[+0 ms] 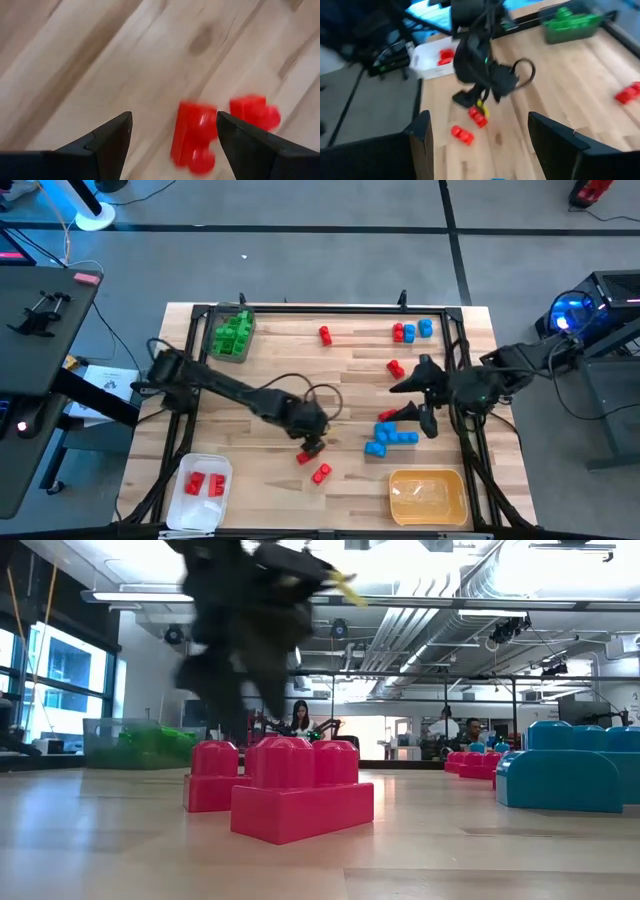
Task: Sort blocks
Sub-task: Put the red game piece into the white bin
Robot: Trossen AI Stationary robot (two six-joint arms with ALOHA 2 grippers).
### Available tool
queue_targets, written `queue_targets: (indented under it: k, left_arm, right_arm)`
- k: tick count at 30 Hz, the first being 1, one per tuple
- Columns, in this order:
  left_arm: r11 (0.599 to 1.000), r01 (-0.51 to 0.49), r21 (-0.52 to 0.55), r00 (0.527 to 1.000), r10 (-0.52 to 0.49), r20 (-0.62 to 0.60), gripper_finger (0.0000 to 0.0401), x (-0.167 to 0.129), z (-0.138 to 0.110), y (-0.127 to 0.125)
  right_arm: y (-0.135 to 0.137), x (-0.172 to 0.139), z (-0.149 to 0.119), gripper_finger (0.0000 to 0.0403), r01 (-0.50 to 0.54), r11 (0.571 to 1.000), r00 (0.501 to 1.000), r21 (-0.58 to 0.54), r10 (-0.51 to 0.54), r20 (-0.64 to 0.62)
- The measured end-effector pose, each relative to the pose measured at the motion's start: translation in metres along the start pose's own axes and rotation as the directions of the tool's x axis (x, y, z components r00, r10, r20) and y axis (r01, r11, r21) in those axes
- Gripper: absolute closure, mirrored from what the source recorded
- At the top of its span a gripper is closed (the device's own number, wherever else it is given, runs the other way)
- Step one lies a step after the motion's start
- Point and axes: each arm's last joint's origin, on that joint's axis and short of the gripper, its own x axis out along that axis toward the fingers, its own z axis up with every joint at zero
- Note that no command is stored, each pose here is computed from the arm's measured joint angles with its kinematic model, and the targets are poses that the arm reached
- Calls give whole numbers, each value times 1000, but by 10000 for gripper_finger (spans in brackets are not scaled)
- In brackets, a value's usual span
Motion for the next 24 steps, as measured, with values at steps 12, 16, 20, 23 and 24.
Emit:
queue_targets:
  k: [12, 16, 20, 23, 24]
  left_arm:
    - [988, -117, 103, 991, 110, 74, 125, 26, -4, -25]
    - [986, -121, 114, 991, 114, 72, 125, 28, -8, -27]
    - [986, -99, 134, 994, 93, 48, 125, 28, -14, -31]
    - [979, -75, 187, 997, 71, 26, 125, 28, -19, -35]
    - [975, -72, 211, 997, 68, 26, 125, 28, -21, -36]
  right_arm:
    - [2, 5, -2, 188, 143, 987, 987, 67, -147, 62]
    - [-1, 6, -1, 188, 174, 982, 981, 73, -179, 77]
    - [-2, 7, 0, 188, 188, 978, 977, 88, -195, 83]
    - [-4, 7, 1, 188, 193, 976, 976, 101, -202, 85]
    - [-4, 8, 1, 188, 195, 975, 975, 102, -204, 85]
